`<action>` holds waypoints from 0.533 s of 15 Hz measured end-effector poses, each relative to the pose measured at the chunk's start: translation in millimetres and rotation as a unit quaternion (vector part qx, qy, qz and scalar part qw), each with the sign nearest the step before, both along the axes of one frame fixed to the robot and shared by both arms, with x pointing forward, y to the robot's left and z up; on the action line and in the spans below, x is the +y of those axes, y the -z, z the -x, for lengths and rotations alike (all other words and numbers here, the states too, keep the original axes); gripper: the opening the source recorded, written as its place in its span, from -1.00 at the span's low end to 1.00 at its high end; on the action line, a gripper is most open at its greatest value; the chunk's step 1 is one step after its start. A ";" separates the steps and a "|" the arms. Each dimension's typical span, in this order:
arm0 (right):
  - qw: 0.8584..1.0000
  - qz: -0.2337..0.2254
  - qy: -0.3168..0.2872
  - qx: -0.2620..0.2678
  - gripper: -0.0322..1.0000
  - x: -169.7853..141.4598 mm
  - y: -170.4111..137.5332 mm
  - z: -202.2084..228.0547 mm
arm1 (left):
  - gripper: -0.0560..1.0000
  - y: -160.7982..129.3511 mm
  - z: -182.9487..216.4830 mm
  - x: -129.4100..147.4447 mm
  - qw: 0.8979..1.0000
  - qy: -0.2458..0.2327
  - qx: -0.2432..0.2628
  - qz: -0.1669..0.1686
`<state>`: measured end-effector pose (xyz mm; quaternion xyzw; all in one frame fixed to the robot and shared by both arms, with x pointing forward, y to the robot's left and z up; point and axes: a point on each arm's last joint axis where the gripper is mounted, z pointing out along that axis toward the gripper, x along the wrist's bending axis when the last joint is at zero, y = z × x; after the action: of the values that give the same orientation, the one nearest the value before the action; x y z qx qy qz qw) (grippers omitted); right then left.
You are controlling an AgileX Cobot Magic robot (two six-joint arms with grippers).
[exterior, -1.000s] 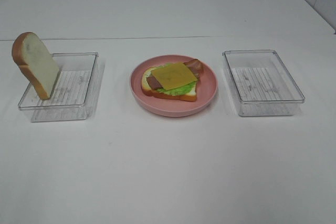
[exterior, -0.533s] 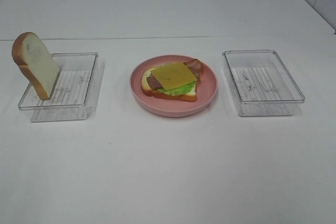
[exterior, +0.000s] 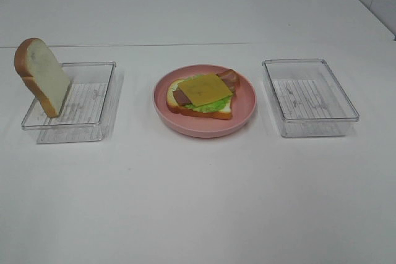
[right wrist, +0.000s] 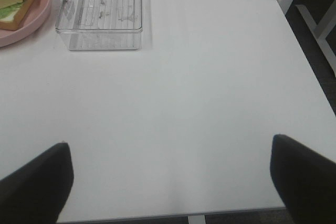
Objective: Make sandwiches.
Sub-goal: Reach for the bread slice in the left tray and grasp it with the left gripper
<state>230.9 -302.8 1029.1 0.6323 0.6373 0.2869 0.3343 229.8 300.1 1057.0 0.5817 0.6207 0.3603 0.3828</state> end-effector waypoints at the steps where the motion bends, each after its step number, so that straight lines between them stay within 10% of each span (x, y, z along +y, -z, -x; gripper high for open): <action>1: 1.000 0.000 0.000 0.000 0.97 0.0 0.0 0.0 | 0.98 0.0 0.0 0.0 1.000 0.000 0.000 0.000; 8: 1.000 0.000 0.000 0.000 0.97 0.0 0.0 0.0 | 0.98 0.0 0.0 0.0 1.000 0.000 0.000 0.000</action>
<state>230.9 -302.8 1029.1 0.6323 0.6373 0.2869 0.3343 229.8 300.1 1057.0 0.5817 0.6207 0.3603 0.3828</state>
